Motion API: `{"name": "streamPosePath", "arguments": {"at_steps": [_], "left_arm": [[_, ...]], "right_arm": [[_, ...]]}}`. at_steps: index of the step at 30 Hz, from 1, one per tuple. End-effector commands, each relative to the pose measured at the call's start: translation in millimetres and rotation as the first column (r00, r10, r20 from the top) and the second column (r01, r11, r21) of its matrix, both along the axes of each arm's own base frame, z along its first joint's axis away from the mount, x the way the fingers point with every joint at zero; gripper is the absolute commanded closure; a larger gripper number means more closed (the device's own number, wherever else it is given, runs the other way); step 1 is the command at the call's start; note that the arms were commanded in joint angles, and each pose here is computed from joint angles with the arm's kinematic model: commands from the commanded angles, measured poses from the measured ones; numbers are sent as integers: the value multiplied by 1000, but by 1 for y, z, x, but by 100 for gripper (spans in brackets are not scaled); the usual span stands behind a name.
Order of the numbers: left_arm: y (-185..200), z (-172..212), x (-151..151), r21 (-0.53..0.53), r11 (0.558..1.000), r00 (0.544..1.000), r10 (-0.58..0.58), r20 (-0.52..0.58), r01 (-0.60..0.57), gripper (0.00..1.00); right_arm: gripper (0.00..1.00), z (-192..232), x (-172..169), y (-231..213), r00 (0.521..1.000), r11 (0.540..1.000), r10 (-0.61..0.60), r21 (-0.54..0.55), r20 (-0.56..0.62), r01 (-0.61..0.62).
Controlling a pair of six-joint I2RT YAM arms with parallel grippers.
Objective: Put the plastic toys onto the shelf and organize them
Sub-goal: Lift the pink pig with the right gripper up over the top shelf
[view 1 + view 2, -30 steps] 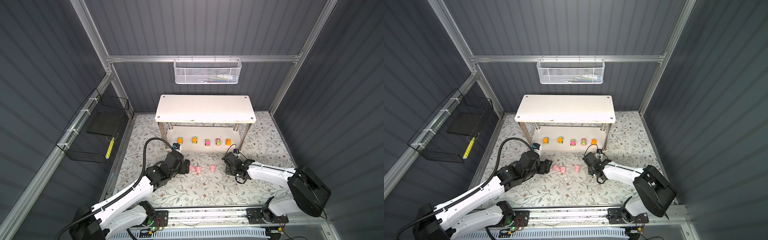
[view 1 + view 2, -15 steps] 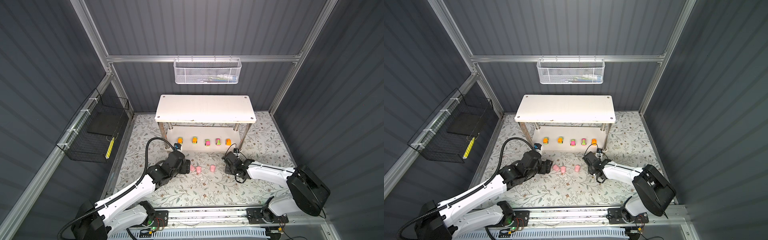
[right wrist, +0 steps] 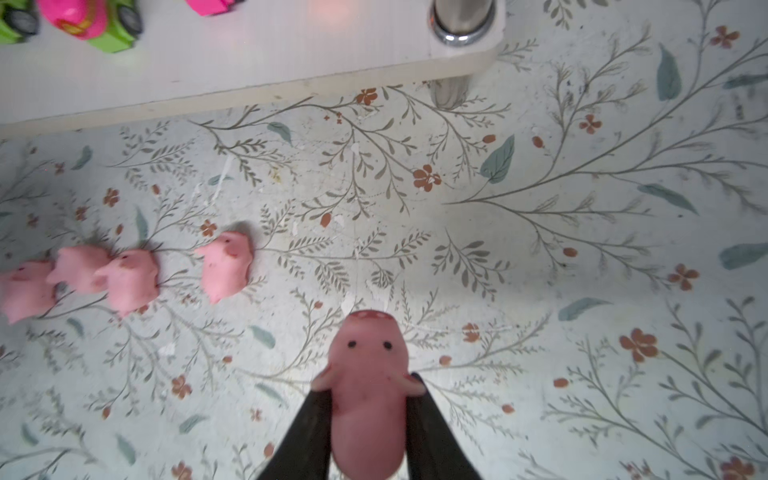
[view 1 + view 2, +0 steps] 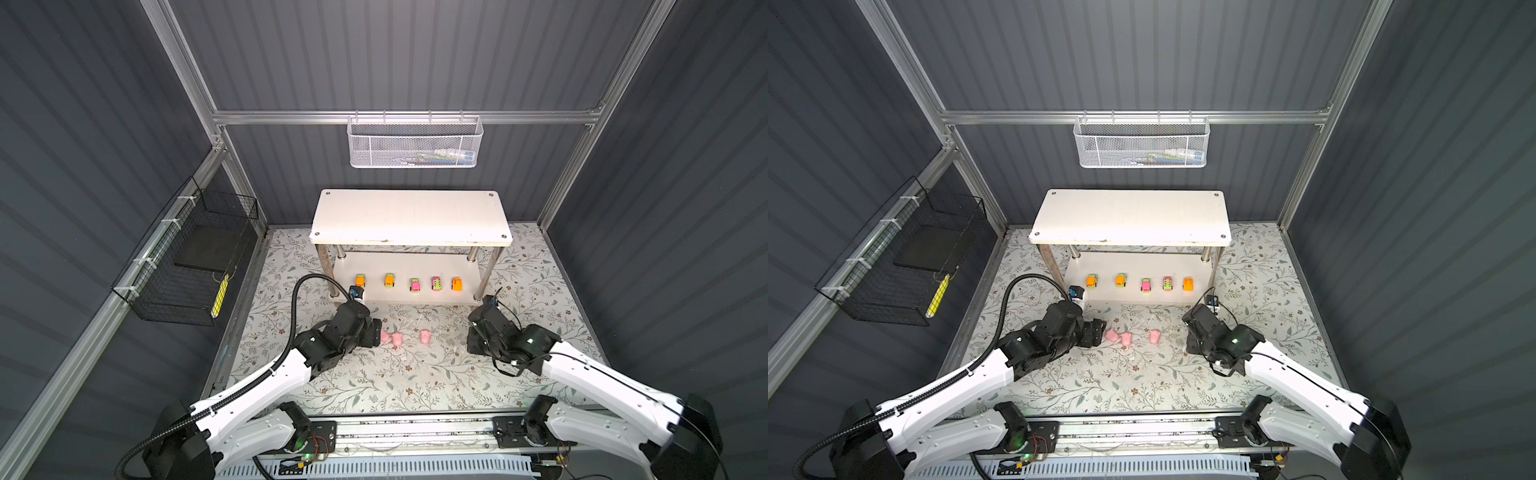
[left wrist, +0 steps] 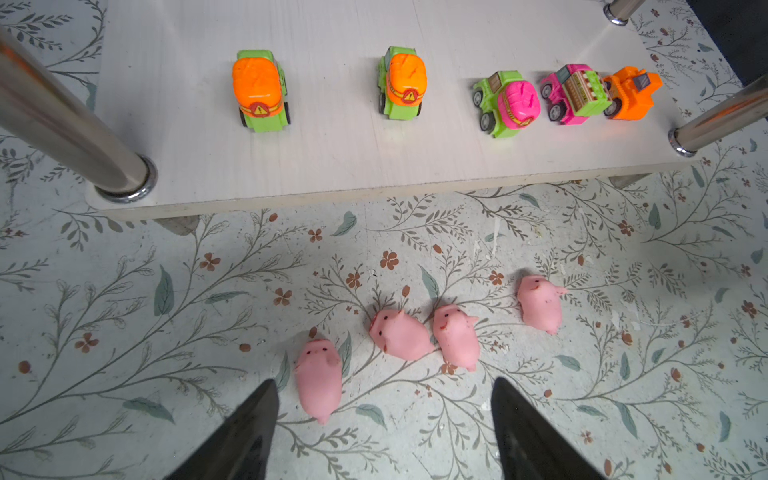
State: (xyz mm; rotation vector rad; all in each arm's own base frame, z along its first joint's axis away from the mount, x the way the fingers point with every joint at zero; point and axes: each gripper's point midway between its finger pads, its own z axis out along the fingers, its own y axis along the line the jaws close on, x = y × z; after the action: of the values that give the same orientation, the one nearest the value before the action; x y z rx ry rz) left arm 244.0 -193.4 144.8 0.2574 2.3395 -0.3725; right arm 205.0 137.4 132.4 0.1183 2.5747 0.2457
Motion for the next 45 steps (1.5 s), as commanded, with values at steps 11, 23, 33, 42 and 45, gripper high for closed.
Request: {"name": "streamPosePath", "arguments": {"at_steps": [11,23,33,42,45], "left_arm": [[-9,10,2,-22,998,996,-58,61,60,20],[-14,9,-3,-73,993,994,-89,70,94,20],[-11,2,-8,-78,992,994,-91,62,96,20],[-10,-2,-6,-63,994,994,-87,58,91,20],[-11,-3,-6,-57,994,994,-90,55,93,20]], "right_arm": [[68,172,-12,-16,981,992,112,-73,157,-101],[68,285,74,-5,910,982,128,-179,395,-61],[68,288,157,-8,899,992,58,-126,434,-3],[67,276,192,-8,918,992,63,-122,391,-16],[67,269,198,-9,928,990,63,-142,368,-11]]}}
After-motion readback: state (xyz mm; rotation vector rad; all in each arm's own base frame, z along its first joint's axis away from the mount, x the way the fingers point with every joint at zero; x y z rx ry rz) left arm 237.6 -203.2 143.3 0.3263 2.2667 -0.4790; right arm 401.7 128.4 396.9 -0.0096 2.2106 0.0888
